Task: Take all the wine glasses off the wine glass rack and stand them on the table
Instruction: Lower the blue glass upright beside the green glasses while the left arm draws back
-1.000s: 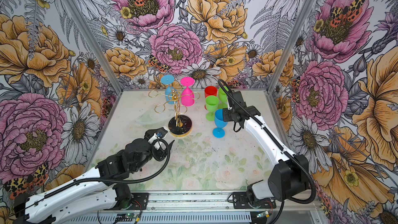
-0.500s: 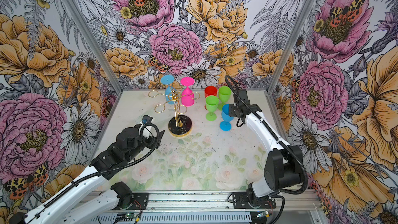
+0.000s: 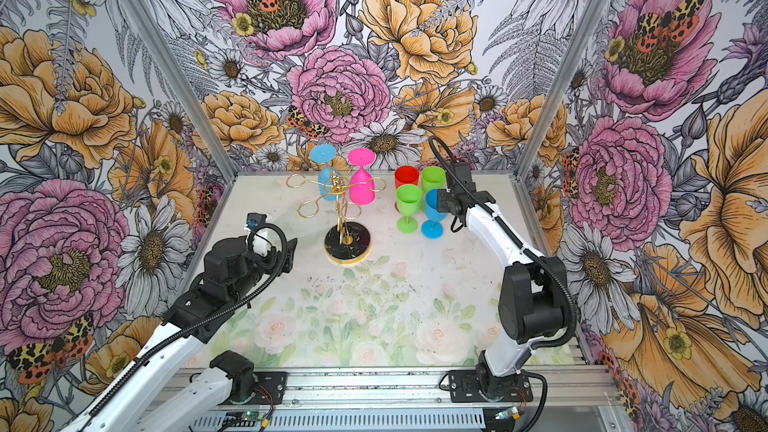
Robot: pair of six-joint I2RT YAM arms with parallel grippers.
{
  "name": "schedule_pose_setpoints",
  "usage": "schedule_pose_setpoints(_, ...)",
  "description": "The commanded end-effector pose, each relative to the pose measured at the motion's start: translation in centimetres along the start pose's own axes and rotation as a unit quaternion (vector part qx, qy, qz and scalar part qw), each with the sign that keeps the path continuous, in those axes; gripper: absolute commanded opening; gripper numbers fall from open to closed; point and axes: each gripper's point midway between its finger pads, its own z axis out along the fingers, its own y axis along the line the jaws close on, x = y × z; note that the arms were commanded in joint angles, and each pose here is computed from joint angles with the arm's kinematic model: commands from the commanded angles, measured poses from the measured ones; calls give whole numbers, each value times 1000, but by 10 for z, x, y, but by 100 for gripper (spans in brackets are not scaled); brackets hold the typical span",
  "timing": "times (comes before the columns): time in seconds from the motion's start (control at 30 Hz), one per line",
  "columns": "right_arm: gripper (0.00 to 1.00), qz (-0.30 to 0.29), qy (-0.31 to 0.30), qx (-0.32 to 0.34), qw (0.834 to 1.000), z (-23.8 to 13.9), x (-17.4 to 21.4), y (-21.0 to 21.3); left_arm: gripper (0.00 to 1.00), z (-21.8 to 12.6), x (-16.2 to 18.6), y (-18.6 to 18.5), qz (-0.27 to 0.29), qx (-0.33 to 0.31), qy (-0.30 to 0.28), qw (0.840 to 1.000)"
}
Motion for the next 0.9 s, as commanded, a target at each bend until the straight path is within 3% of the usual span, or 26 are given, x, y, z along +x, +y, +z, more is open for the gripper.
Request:
schedule_pose_setpoints(0.0, 0, -1, -26, 11, 1000, 3, -21, -3, 87, -8, -20, -1, -15, 13, -30, 999)
schedule_pose_setpoints(0.63, 0, -3, -18, 15, 1000, 24, -26, -1, 88, -12, -18, 7, -13, -2, -33, 999)
schedule_pose_setpoints(0.87, 8, -2, -18, 16, 1000, 24, -26, 0, 88, -12, -17, 8, -13, -4, -33, 999)
